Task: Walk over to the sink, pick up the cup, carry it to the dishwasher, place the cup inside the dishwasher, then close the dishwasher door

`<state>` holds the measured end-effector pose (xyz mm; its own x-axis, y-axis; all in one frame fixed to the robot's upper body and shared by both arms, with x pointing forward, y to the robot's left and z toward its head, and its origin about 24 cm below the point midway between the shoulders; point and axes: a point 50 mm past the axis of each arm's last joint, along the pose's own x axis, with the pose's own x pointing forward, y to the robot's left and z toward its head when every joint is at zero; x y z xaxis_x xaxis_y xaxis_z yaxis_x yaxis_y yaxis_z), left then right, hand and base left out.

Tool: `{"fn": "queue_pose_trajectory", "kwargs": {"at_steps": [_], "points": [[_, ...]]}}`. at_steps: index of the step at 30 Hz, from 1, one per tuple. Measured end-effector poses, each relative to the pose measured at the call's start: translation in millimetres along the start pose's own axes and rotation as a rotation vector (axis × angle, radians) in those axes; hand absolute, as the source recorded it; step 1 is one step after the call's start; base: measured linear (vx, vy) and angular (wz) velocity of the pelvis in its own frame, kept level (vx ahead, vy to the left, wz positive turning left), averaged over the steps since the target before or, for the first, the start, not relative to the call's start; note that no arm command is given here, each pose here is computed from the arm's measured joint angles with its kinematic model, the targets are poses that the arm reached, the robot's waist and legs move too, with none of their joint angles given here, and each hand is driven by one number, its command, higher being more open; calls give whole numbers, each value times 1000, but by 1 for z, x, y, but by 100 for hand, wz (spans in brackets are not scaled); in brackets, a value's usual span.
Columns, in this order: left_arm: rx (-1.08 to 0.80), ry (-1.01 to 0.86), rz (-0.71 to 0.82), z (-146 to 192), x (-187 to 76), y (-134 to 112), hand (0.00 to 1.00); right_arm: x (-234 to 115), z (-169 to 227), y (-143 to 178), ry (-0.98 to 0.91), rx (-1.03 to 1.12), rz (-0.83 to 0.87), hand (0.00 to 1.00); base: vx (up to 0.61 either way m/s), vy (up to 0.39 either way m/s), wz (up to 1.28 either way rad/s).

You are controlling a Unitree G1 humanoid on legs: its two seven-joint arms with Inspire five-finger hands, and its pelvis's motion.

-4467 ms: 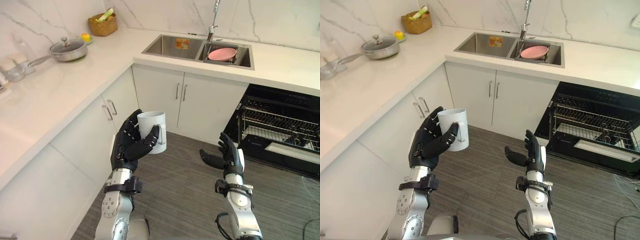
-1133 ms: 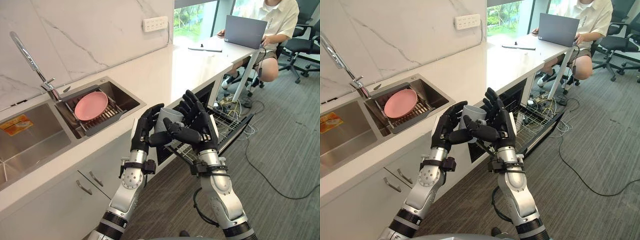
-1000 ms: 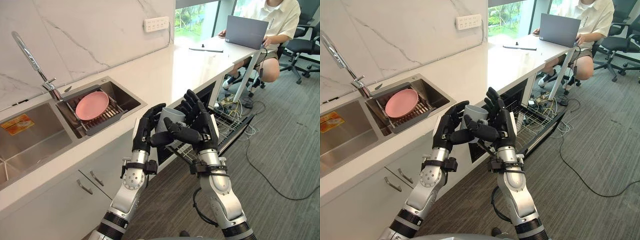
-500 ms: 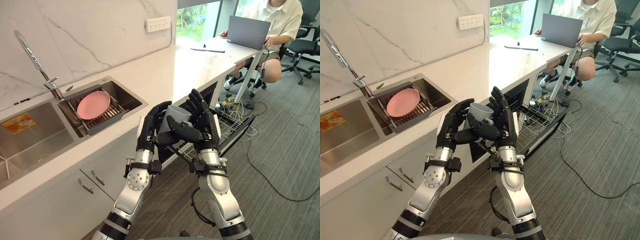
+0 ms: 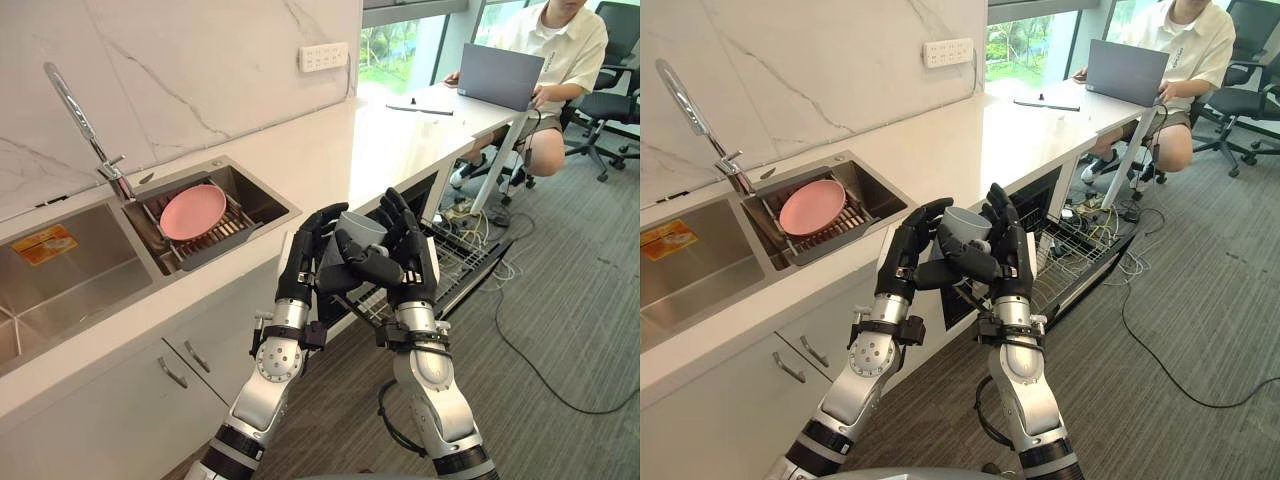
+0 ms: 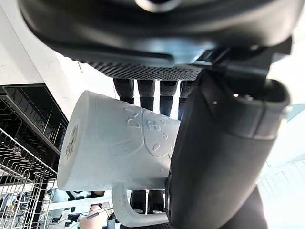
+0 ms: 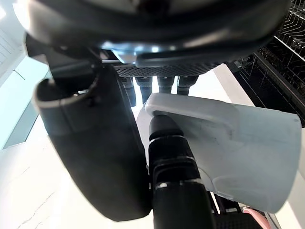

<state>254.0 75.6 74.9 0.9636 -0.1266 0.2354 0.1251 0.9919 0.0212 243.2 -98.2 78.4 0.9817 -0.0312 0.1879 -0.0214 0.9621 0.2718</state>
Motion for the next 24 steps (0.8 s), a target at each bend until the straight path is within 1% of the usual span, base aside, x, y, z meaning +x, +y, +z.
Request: {"fn": "queue_pose_trajectory", "kwargs": {"at_steps": [10, 11, 16, 24], "points": [[4, 14, -23, -1, -1, -5, 30, 0, -8, -3, 61, 116, -13, 90, 0, -5, 2], [4, 17, -24, -2, -1, -5, 30, 0, -9, -3, 65, 126, -15, 30, 0, 0, 0], [14, 18, -45, -2, -2, -9, 30, 1, -12, -6, 93, 192, -21, 30, 0, 0, 0], [46, 21, -78, -3, -4, -13, 30, 3, -14, -22, 119, 205, -23, 30, 0, 0, 0]]}}
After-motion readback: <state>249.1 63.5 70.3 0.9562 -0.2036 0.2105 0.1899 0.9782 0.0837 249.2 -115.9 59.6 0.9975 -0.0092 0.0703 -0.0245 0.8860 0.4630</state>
